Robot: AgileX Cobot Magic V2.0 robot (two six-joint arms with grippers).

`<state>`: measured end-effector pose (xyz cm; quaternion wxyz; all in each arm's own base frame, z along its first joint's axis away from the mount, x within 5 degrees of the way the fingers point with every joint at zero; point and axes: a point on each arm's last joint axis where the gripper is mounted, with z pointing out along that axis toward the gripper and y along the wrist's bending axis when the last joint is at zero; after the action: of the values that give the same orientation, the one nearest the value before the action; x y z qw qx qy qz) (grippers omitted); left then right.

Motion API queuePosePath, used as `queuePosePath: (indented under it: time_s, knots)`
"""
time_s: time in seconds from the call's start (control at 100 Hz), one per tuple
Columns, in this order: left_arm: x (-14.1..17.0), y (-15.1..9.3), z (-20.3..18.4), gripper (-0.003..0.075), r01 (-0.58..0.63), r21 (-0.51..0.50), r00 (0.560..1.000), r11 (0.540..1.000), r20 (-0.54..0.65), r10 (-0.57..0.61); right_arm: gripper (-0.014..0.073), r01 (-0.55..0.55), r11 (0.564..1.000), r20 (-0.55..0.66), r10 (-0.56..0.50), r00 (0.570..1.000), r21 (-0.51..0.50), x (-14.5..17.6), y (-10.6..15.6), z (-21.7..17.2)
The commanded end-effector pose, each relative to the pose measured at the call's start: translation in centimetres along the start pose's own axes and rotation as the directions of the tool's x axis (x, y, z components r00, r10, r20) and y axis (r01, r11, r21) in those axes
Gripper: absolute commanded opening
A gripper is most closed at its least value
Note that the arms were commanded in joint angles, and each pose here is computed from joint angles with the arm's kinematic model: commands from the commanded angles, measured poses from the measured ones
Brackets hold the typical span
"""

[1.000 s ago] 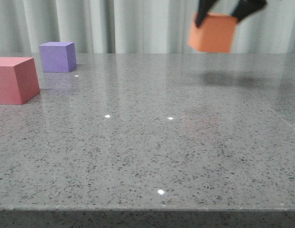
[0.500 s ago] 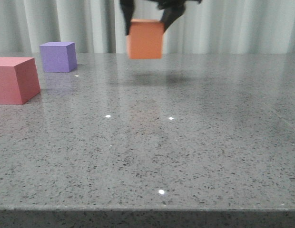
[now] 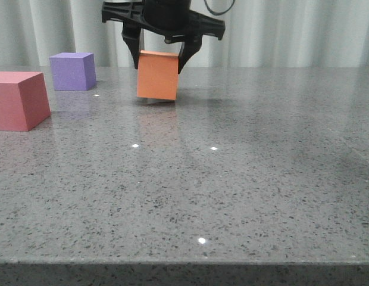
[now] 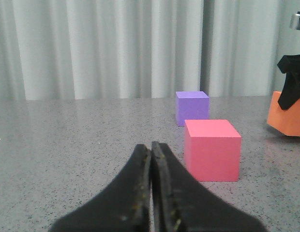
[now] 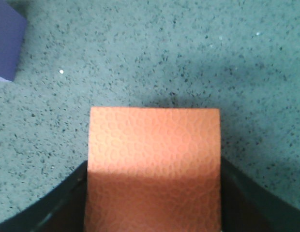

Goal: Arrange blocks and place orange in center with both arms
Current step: 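Carry the orange cube with the right gripper toward the table center, then set the orange cube down and open the right gripper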

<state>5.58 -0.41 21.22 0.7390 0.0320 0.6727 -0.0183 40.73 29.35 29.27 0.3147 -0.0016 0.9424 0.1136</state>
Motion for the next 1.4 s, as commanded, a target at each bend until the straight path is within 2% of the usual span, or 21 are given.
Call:
queuePosePath:
  time_s: [0.0,0.25,0.37,0.44,0.56,0.64,0.78,1.04,1.39]
  knots:
    - [0.6,0.0,-0.2,-0.0020,0.007,0.000,0.998,1.000,0.070,-0.007,0.0256,-0.014,0.999,0.098,0.018,0.995,-0.045,-1.9,0.3,-3.5]
    - [0.6,0.0,-0.2,-0.0020,0.007,0.000,0.998,1.000,0.070,-0.007,0.0256,-0.019,0.998,0.077,0.024,0.997,-0.061,-1.2,1.1,-3.3]
    - [0.6,0.0,-0.2,-0.0020,0.007,0.000,0.998,1.000,0.070,-0.007,0.0284,-0.019,0.998,0.080,0.024,0.996,-0.064,-1.3,1.1,-3.3]
    - [0.6,0.0,-0.2,-0.0020,0.007,0.000,0.998,1.000,0.070,-0.007,0.0370,-0.019,0.998,0.080,0.024,0.996,-0.064,-1.3,1.1,-3.3]
    - [0.6,0.0,-0.2,-0.0020,0.007,0.000,0.998,1.000,0.070,-0.007,0.0584,-0.019,0.998,0.080,0.024,0.997,-0.063,-1.2,1.1,-3.3]
    - [0.6,0.0,-0.2,-0.0020,0.007,0.000,0.998,1.000,0.070,-0.007,0.0661,-0.019,0.998,0.082,0.025,0.996,-0.065,-1.3,1.1,-3.4]
    - [0.6,0.0,-0.2,-0.0020,0.007,0.000,0.998,1.000,0.070,-0.007,0.0664,-0.021,0.997,0.111,0.029,0.993,-0.076,-1.9,1.1,-4.6]
    - [0.6,0.0,-0.2,-0.0020,0.007,0.000,0.998,1.000,0.070,-0.007,0.0664,0.028,0.997,0.232,-0.011,0.973,-0.070,-4.3,0.1,-9.6]
    - [0.6,0.0,-0.2,-0.0020,0.007,0.000,0.998,1.000,0.070,-0.007,0.0664,0.109,0.993,0.301,-0.116,0.946,0.040,-7.2,-5.9,-15.5]
